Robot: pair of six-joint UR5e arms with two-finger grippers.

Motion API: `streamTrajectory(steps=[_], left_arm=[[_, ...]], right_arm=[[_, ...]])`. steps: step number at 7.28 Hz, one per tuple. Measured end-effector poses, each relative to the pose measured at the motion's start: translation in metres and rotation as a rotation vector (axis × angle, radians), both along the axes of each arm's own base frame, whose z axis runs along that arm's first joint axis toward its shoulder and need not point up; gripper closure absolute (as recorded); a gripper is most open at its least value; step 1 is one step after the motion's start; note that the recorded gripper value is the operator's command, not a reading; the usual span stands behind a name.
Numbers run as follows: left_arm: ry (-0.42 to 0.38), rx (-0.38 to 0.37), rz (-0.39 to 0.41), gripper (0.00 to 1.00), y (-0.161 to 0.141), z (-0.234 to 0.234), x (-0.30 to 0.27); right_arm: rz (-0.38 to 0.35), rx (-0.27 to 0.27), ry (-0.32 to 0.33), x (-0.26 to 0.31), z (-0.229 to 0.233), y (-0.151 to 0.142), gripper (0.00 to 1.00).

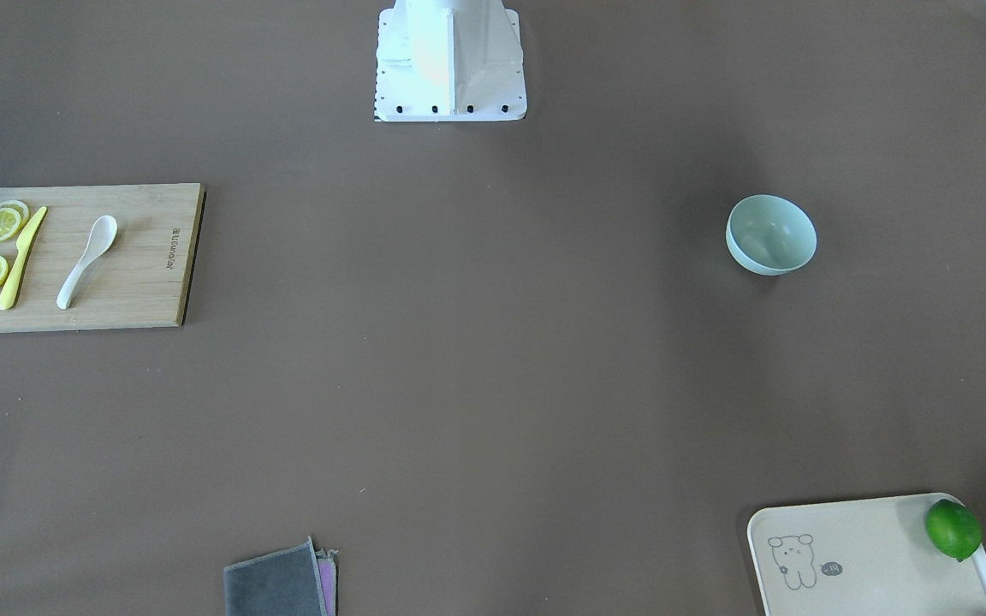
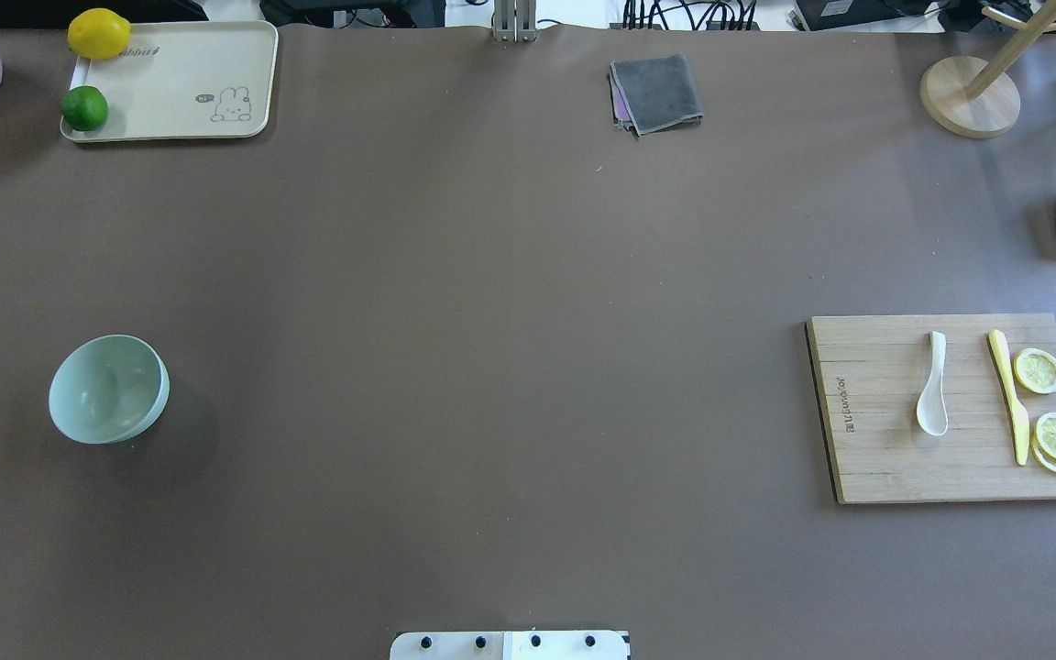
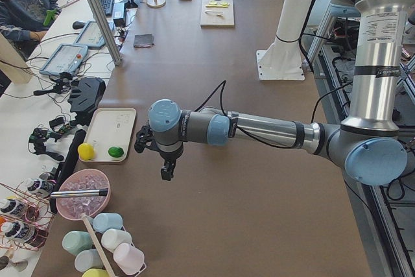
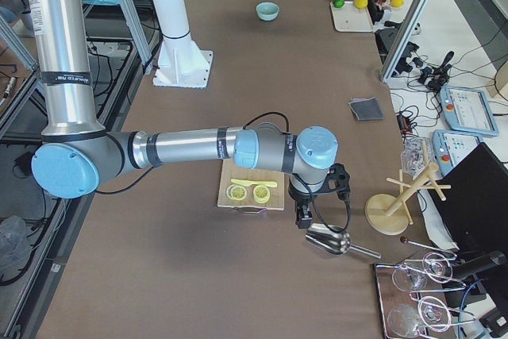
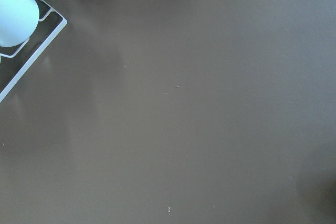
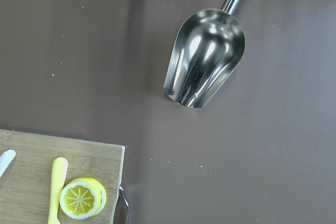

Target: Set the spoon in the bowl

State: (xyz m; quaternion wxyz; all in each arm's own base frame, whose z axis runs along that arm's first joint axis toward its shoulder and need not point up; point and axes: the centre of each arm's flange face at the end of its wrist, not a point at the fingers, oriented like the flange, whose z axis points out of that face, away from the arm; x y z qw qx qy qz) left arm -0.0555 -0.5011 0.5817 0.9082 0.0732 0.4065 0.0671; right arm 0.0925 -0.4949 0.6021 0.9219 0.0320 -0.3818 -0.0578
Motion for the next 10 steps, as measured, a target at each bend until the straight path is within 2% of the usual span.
streamTrajectory(steps=[2, 5, 10], left_arm=[[0.003, -0.006, -0.001, 0.02, 0.008, 0.003, -0.001], [0.001, -0.014, -0.002, 0.02, 0.016, 0.008, -0.001], [0.0, -0.002, -0.001, 0.02, 0.014, 0.004, -0.001]], right_arm=[[-0.001, 0.004, 0.002, 0.0, -0.002, 0.009, 0.0], [-0.002, 0.006, 0.003, -0.001, -0.002, 0.008, 0.0], [-0.002, 0.007, -0.016, -0.002, 0.0, 0.01, 0.0]])
